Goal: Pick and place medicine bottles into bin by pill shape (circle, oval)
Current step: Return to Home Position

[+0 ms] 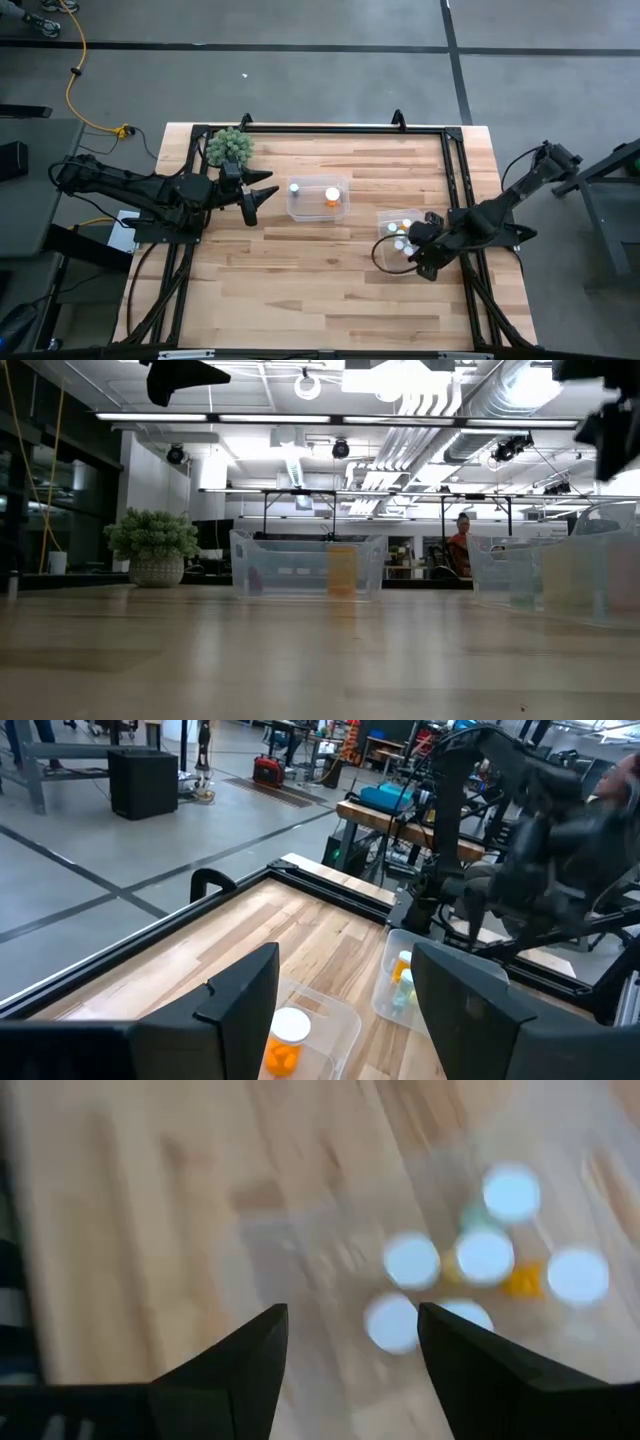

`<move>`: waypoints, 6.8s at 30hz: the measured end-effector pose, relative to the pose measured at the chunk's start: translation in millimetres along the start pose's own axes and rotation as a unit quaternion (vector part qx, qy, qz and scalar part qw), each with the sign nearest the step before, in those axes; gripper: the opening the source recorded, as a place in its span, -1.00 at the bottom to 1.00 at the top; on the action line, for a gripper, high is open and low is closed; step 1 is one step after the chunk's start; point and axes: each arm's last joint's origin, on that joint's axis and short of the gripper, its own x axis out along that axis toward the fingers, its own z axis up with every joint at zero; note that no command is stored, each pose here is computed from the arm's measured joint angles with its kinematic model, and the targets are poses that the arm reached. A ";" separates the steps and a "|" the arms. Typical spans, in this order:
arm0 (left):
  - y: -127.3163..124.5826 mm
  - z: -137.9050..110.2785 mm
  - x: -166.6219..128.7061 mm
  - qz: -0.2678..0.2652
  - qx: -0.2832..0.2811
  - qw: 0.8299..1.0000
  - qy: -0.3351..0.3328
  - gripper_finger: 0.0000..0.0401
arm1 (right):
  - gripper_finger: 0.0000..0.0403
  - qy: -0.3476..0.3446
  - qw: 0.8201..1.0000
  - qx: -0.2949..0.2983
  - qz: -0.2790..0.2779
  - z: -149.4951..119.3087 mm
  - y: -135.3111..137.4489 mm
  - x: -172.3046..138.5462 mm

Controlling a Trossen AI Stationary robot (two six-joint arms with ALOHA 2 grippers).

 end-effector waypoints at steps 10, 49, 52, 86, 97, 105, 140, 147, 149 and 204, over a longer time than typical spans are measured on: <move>-2.8 1.3 -0.1 -0.040 -0.006 0.999 0.002 0.08 | 0.08 -0.211 0.975 0.041 0.051 52.5 -4.1 -30.6; 29.7 22.3 -39.9 -0.152 0.079 0.981 -0.089 -0.99 | -0.89 -0.493 0.842 -0.093 0.198 169.4 -35.9 -17.3; 42.2 6.9 -50.2 -0.150 0.062 0.981 -0.107 -0.99 | -0.96 -0.493 0.842 -0.095 0.196 169.4 -35.9 -17.3; 78.7 -119.7 -55.5 -0.203 -0.048 0.976 -0.065 -1.00 | -1.00 -0.427 0.859 0.016 0.282 165.9 -40.8 -18.5; 79.8 -125.6 -54.1 -0.194 -0.038 0.980 -0.036 -0.99 | -1.00 -0.396 0.873 -0.029 0.282 104.2 -61.0 -42.0; 79.9 -125.5 -54.1 -0.193 -0.039 0.980 -0.037 -0.99 | -1.00 -0.452 0.825 -0.012 0.339 19.0 -88.5 -21.8; 79.9 -125.5 -54.1 -0.192 -0.039 0.980 -0.037 -0.98 | -1.00 -0.499 0.854 -0.072 0.132 -43.1 -120.7 31.2; 79.9 -125.5 -54.1 -0.192 -0.039 0.980 -0.037 -0.98 | -1.00 -0.494 0.856 -0.044 0.148 -43.1 -120.7 31.3; 79.9 -125.5 -54.1 -0.192 -0.039 0.980 -0.037 -0.98 | -1.00 -0.492 0.856 -0.033 0.154 -43.1 -120.8 31.4; 79.9 -125.5 -54.1 -0.193 -0.039 0.980 -0.037 -0.98 | -1.00 -0.487 0.858 -0.013 0.165 -43.2 -120.8 31.4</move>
